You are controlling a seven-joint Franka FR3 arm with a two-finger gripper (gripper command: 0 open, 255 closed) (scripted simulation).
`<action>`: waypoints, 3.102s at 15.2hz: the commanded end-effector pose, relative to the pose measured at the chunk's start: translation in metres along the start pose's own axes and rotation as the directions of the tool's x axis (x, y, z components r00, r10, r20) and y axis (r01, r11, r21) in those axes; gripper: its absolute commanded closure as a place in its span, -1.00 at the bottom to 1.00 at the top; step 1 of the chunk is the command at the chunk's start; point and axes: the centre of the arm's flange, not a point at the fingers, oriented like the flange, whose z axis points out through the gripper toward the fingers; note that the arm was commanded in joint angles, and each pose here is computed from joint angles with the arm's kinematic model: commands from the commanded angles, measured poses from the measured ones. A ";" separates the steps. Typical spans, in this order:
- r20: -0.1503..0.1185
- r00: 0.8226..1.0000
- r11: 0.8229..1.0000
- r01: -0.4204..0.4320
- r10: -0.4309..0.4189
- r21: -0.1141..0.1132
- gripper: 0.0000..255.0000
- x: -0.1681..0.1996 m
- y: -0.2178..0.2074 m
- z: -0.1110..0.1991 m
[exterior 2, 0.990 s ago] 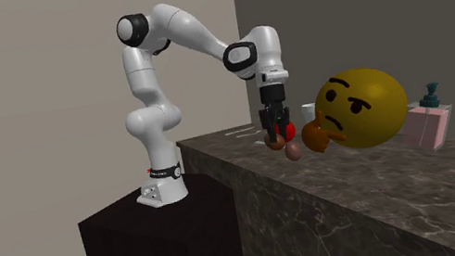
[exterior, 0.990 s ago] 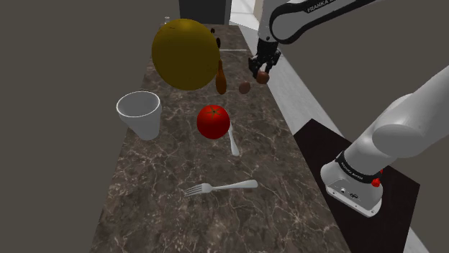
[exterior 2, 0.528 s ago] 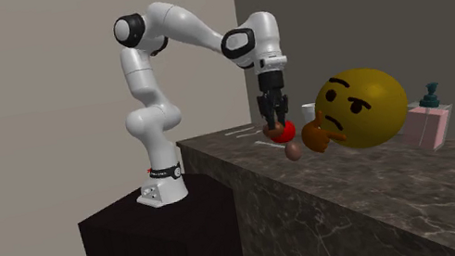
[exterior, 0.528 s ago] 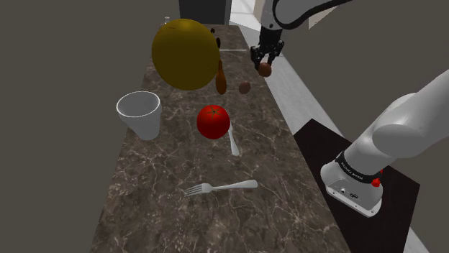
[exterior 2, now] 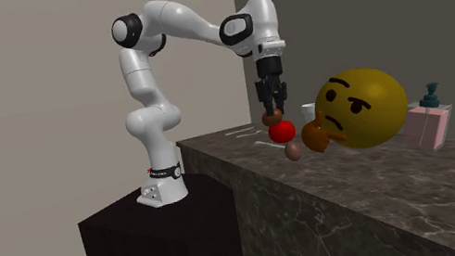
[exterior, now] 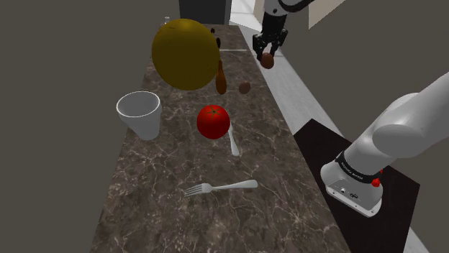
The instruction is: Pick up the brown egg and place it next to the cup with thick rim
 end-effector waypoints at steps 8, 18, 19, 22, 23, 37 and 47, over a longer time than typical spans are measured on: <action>0.000 1.000 1.000 0.000 0.000 0.000 1.00 0.004 0.005 -0.047; 0.000 1.000 1.000 0.000 0.000 0.000 1.00 -0.001 -0.071 -0.073; 0.000 1.000 1.000 0.000 0.000 0.000 1.00 -0.002 -0.084 -0.075; 0.000 1.000 1.000 0.000 0.000 0.000 1.00 -0.005 -0.123 -0.079; 0.000 1.000 1.000 0.000 0.000 0.000 1.00 -0.007 -0.136 -0.081; 0.000 1.000 1.000 0.000 0.000 0.000 1.00 -0.021 -0.311 -0.097; 0.000 1.000 1.000 0.000 0.000 0.000 1.00 -0.026 -0.317 -0.045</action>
